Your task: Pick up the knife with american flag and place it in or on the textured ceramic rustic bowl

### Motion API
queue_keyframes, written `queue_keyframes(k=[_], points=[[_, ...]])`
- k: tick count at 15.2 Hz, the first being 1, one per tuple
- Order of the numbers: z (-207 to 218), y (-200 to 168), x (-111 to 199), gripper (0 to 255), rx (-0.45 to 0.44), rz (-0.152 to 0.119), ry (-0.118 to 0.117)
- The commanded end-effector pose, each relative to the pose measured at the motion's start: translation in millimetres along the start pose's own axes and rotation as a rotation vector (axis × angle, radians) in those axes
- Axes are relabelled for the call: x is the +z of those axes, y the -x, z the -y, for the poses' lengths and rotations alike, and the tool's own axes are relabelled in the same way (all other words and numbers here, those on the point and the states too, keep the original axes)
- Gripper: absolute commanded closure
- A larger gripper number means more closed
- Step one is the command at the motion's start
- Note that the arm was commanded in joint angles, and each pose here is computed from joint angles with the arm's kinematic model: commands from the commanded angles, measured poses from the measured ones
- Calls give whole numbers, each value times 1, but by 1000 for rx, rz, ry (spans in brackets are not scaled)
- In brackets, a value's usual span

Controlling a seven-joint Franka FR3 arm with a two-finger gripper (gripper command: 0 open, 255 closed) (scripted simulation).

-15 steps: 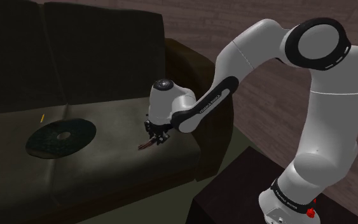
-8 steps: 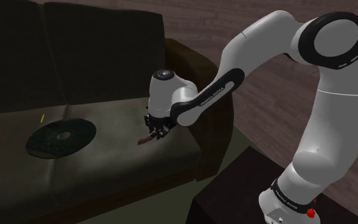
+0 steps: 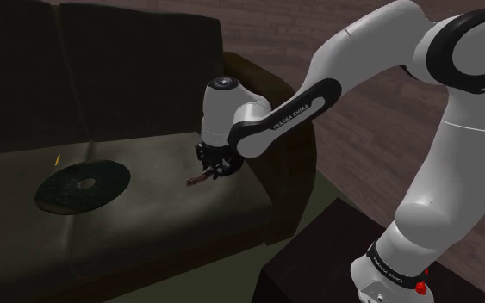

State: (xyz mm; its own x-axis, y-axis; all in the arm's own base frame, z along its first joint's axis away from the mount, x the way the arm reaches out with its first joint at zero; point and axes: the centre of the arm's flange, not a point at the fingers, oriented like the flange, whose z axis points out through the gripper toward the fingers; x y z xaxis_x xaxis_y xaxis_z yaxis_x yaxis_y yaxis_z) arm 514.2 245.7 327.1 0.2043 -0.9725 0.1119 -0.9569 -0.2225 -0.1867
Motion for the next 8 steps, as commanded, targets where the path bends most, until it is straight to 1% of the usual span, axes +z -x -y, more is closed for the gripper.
queue_keyframes(k=[1, 8], points=[[1, 0, -10, 255, 0, 0, 0], [8, -4, -46, 255, 0, 0, 0]])
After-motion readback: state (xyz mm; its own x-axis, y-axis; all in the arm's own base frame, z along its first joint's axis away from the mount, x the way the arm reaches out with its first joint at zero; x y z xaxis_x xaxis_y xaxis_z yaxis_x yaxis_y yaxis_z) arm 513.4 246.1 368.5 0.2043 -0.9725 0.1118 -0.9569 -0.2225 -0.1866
